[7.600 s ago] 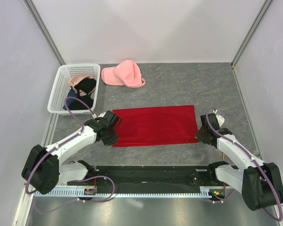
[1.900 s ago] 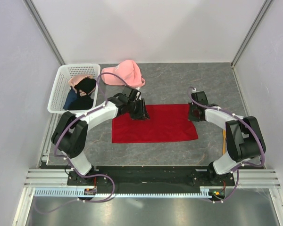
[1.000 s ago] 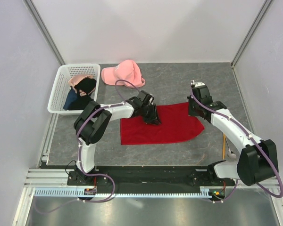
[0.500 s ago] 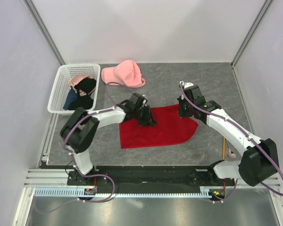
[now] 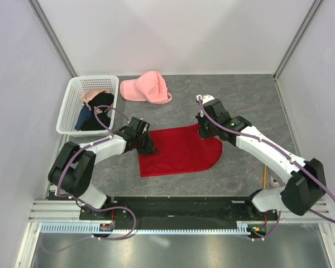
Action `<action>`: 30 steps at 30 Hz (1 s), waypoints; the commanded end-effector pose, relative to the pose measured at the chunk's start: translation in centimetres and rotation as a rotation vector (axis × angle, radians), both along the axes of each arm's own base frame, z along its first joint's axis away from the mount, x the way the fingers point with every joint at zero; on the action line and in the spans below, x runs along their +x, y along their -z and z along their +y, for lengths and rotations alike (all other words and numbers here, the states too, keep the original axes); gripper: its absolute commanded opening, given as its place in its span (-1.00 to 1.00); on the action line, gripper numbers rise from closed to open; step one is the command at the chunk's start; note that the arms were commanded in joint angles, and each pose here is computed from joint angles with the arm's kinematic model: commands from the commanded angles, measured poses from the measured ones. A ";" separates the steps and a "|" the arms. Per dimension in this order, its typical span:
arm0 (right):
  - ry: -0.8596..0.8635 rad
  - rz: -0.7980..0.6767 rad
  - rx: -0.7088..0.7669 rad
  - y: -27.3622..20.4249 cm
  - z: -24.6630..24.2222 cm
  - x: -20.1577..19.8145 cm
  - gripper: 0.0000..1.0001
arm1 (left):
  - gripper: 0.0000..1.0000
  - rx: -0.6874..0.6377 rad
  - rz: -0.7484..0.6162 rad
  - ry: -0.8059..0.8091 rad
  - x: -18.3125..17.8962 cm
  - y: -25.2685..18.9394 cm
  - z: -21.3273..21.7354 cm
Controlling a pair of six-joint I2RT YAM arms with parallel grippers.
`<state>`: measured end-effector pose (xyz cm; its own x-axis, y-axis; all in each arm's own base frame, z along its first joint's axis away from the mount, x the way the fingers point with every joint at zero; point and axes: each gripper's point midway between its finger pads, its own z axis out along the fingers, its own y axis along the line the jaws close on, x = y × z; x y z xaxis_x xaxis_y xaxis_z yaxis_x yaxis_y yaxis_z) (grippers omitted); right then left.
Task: Fold the napkin into a case and place the utensils inside
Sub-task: Fold the rectangle-folded napkin at the center of the board.
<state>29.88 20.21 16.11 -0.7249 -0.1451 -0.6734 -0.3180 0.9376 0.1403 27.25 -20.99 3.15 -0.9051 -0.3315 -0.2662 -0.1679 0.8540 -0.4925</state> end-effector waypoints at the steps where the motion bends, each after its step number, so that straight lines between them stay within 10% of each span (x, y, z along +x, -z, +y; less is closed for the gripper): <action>1: -0.010 -0.033 0.039 -2.0 3.0 0.5 -1.00 | -0.46 0.030 -0.005 0.029 -0.2 1.6 0.2; 20: 0.037 0.066 0.385 -0.9 12.7 -1.5 -1.00 | -0.49 -0.045 -0.035 0.073 -0.3 -0.4 -2.9; 30: -0.048 0.045 0.357 -0.9 13.2 -1.8 -1.00 | -0.53 0.010 -0.078 -0.035 0.0 -2.4 2.3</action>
<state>28.19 32.16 16.09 -0.7720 0.0834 -0.6302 -0.2812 0.8443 0.4561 27.04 -21.45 6.73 -0.8826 -0.3311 -0.3338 -0.1058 0.8316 -0.5452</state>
